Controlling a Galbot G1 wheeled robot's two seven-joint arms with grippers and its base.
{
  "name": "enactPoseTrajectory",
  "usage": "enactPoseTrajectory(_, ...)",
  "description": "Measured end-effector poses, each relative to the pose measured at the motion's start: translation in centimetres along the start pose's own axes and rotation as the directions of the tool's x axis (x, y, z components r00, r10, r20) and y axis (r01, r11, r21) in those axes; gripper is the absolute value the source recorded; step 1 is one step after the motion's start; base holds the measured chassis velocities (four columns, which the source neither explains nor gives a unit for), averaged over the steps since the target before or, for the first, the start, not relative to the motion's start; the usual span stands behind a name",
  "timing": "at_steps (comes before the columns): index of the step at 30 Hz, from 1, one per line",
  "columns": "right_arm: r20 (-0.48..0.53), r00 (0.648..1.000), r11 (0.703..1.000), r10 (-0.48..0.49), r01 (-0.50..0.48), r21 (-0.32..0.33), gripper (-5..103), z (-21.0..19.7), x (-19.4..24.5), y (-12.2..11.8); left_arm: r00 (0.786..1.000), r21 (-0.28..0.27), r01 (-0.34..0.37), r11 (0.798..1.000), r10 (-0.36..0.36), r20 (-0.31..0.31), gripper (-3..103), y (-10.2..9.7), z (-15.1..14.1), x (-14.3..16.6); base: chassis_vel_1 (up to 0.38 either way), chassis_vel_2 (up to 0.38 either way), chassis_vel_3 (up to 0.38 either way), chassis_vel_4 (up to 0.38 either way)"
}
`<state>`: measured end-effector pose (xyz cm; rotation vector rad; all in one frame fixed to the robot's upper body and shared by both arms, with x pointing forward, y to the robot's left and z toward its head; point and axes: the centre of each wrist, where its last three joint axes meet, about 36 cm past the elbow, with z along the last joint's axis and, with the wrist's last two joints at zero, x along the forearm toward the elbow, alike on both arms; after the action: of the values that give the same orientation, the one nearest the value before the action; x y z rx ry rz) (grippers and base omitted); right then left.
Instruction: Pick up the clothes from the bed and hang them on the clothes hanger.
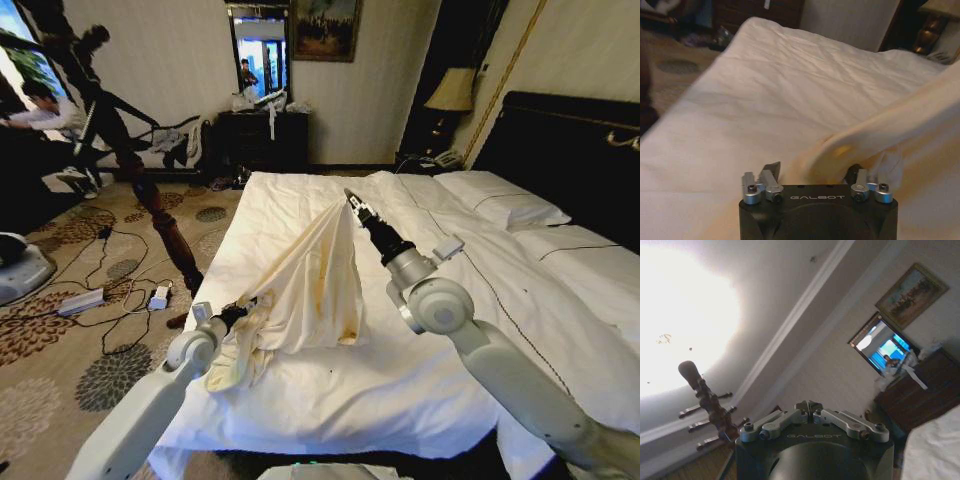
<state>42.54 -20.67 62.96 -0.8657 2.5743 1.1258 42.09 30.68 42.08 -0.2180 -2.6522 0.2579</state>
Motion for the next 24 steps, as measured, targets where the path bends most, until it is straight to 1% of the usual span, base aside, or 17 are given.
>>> enactPoseTrajectory(1,0.011,1.000,1.000,-0.008,0.008,-0.006,0,-0.3,-0.2,0.2,1.000,-0.030,0.018,0.999,-0.018,-0.002,76,0.4,0.4,0.8,0.000,0.000,0.000,0.000)
enactPoseTrajectory(2,0.023,0.999,1.000,-0.022,0.022,-0.014,0,-0.7,-0.5,0.6,0.999,-0.084,0.047,0.995,-0.048,-0.001,81,0.8,1.1,2.0,0.000,0.000,0.000,0.000)
enactPoseTrajectory(3,0.026,0.999,0.999,-0.028,0.028,-0.015,0,-0.8,-0.5,0.7,0.999,-0.102,0.053,0.993,-0.053,0.003,86,0.9,1.4,2.6,0.000,0.000,0.000,0.000)
enactPoseTrajectory(4,0.026,0.999,0.999,-0.028,0.028,-0.015,0,-0.8,-0.5,0.7,0.999,-0.102,0.053,0.993,-0.053,0.003,86,0.9,1.4,2.6,0.000,0.000,0.000,0.000)
enactPoseTrajectory(6,0.034,0.998,0.999,-0.045,0.045,-0.011,0,-1.1,-0.7,1.0,0.999,-0.120,0.051,0.991,-0.049,0.022,97,0.9,1.8,4.0,0.000,0.000,0.000,0.000)
enactPoseTrajectory(9,0.039,0.998,0.999,-0.054,0.054,-0.007,0,-1.2,-0.7,1.2,0.999,-0.124,0.034,0.992,-0.029,0.040,99,0.8,2.0,4.7,0.000,0.000,0.000,0.000)
enactPoseTrajectory(10,0.041,0.997,0.998,-0.059,0.059,-0.001,0,-1.3,-0.6,1.3,0.999,-0.129,0.010,0.992,-0.003,0.054,100,0.4,2.2,5.2,0.000,0.000,0.000,0.000)
enactPoseTrajectory(11,0.042,0.997,0.998,-0.062,0.061,0.002,0,-1.4,-0.6,1.4,0.998,-0.129,0.000,0.992,0.007,0.057,100,0.3,2.3,5.4,0.000,0.000,0.000,0.000)
enactPoseTrajectory(12,0.042,0.997,0.998,-0.068,0.067,0.014,0,-1.4,-0.4,1.5,0.997,-0.129,-0.027,0.991,0.036,0.065,100,-0.4,2.6,5.9,0.000,0.000,0.000,0.000)
enactPoseTrajectory(14,0.039,0.996,0.997,-0.074,0.074,0.024,0,-1.3,-0.1,1.5,0.996,-0.125,-0.054,0.991,0.063,0.068,100,-1.4,3.2,6.3,0.000,0.000,0.000,0.000)
enactPoseTrajectory(16,0.038,0.996,0.997,-0.076,0.075,0.027,0,-1.3,-0.1,1.6,0.995,-0.125,-0.061,0.990,0.070,0.070,100,-1.7,3.4,6.4,0.000,0.000,0.000,0.000)
enactPoseTrajectory(18,0.029,0.997,0.996,-0.078,0.077,0.038,0,-1.2,0.5,1.6,0.993,-0.120,-0.082,0.989,0.092,0.077,100,-3.1,4.3,6.4,0.000,0.000,0.000,0.000)
enactPoseTrajectory(19,0.028,0.997,0.996,-0.078,0.077,0.041,0,-1.2,0.6,1.6,0.992,-0.120,-0.086,0.989,0.096,0.081,100,-3.5,4.5,6.3,0.000,0.000,0.000,0.000)
enactPoseTrajectory(21,0.027,0.997,0.996,-0.078,0.077,0.042,0,-1.2,0.6,1.6,0.992,-0.121,-0.086,0.989,0.096,0.083,100,-3.6,4.6,6.2,0.000,0.000,0.000,0.000)
enactPoseTrajectory(24,0.027,0.996,0.996,-0.079,0.078,0.047,0,-1.2,0.7,1.6,0.991,-0.117,-0.096,0.989,0.106,0.086,100,-4.6,5.6,5.9,0.000,0.000,0.000,0.000)
